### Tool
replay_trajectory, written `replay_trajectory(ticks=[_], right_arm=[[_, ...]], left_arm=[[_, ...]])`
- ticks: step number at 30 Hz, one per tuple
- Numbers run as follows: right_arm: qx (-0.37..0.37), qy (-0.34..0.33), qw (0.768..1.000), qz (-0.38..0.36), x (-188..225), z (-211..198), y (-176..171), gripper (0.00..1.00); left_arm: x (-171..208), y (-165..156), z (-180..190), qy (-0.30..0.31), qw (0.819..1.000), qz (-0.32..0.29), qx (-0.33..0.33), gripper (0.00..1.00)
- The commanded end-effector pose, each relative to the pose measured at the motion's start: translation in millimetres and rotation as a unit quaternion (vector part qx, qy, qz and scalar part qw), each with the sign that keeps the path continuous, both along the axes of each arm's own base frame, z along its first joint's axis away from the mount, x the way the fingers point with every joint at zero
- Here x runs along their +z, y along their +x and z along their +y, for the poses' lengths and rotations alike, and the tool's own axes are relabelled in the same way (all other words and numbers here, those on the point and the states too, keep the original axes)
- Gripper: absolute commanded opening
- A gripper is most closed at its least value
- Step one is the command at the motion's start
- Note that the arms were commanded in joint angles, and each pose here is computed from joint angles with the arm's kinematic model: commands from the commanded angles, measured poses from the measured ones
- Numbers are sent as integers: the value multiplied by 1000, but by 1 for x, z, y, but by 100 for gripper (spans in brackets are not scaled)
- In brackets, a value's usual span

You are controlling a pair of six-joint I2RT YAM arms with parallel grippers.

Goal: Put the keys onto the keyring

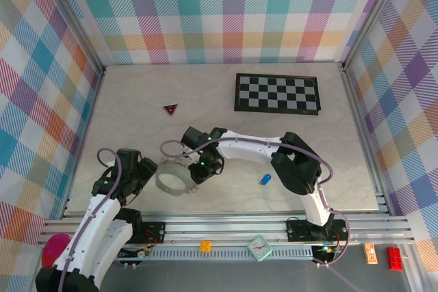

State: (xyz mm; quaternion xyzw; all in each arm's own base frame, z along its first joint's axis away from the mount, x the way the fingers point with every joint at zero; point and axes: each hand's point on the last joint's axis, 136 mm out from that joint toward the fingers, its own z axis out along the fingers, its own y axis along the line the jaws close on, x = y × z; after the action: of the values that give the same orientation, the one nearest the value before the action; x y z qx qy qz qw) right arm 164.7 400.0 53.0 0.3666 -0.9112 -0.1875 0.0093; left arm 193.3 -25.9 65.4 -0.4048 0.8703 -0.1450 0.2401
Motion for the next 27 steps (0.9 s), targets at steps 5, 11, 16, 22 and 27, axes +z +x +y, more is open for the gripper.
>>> replay_trajectory(ticks=[5, 11, 16, 22, 27], right_arm=[[-90, 77, 991, -58, 48, -5, 10, 24], [-129, 209, 956, -160, 93, -13, 28, 25], [-140, 298, 912, -243, 113, -37, 31, 43], [-186, 201, 933, -233, 94, -67, 35, 46], [-168, 197, 947, -191, 86, -60, 22, 44]], left_arm=[[-18, -2, -22, -14, 999, 9, -43, 61], [-30, 1, -39, -6, 996, 28, -89, 54], [-34, 6, -47, 16, 991, 41, -125, 47], [-40, 6, -62, 12, 988, 50, -144, 42], [-39, 3, -86, -10, 986, 50, -160, 42]])
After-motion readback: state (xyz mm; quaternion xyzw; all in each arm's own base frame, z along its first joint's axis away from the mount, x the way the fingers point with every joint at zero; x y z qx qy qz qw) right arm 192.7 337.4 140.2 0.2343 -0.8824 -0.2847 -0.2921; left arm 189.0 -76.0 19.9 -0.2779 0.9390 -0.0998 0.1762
